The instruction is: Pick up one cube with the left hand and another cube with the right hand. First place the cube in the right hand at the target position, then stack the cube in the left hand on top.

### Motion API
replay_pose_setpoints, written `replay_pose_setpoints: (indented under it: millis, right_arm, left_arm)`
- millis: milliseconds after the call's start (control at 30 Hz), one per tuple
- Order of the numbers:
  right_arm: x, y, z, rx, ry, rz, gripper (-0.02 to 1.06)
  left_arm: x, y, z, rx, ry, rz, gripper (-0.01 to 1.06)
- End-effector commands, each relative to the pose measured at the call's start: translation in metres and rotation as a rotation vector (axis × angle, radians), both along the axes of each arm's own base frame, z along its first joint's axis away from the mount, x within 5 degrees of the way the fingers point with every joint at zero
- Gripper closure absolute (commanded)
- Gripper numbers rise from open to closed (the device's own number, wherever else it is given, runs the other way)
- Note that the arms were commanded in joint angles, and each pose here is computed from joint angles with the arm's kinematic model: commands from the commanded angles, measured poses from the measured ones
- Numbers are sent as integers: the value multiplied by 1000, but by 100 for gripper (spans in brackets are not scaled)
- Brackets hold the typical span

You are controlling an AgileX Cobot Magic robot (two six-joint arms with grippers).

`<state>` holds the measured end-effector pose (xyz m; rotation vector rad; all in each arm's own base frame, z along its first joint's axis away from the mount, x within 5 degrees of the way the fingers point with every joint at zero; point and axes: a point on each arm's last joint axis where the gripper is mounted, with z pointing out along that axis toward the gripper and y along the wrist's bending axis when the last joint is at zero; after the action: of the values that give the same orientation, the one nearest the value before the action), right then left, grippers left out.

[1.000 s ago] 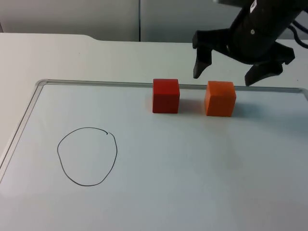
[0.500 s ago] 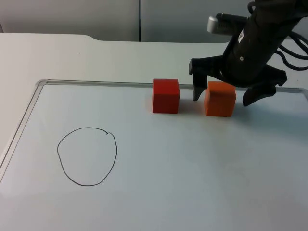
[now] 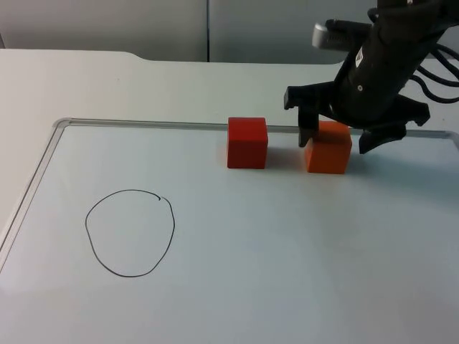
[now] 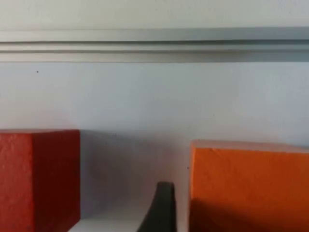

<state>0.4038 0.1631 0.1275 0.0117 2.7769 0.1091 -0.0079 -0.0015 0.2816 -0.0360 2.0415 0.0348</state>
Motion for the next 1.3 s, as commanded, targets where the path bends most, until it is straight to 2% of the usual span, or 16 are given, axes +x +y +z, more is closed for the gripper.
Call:
replay_pose_setpoints:
  millis: [0, 33, 133, 267, 300, 400, 433, 467, 500, 767, 900, 933, 1067, 1100, 1233, 1267]
  right_arm:
    - [1, 3, 3, 3, -19, 6, 34]
    - [1, 3, 3, 5, -19, 5, 42]
    - [2, 3, 3, 10, -22, -4, 48]
    - [3, 4, 3, 17, -34, -5, 64]
    - [3, 4, 3, 17, -34, -5, 64]
    - [3, 4, 4, 21, -41, -4, 86]
    - [3, 4, 4, 21, -41, -4, 86]
    - [3, 4, 4, 21, -41, -4, 99]
    - [3, 4, 4, 19, -42, -1, 105]
    - [4, 4, 20, 25, -84, 27, 105]
    - [5, 3, 72, 30, -210, 72, 105]
    - [5, 3, 72, 30, -210, 72, 105]
    - [-6, -5, 147, 34, -403, 104, 105]
    - [-6, -5, 147, 34, -403, 104, 105]
    - [-34, -21, 219, 22, -595, 123, 105]
    - [-34, -21, 219, 22, -595, 123, 105]
  left_arm:
    - [1, -1, -2, -11, 5, 1, 0]
    - [1, -1, -2, -11, 5, 1, 0]
    - [1, -1, -2, -11, 5, 1, 0]
    - [1, -1, -2, -11, 5, 1, 0]
    - [1, -1, -2, -11, 5, 1, 0]
    - [1, -1, -2, -11, 5, 1, 0]
    - [1, -1, -2, -11, 5, 1, 0]
    - [1, -1, -2, -11, 5, 1, 0]
    - [1, -1, -2, -11, 5, 1, 0]
    - [1, -1, -2, -11, 5, 1, 0]
    - [1, -1, -2, -11, 5, 1, 0]
    - [1, -1, -2, -11, 5, 1, 0]
    - [1, -1, -2, -11, 5, 1, 0]
    - [1, -1, -2, -11, 5, 1, 0]
    - [1, -1, -2, -11, 5, 1, 0]
    - [1, -1, -2, -11, 5, 1, 0]
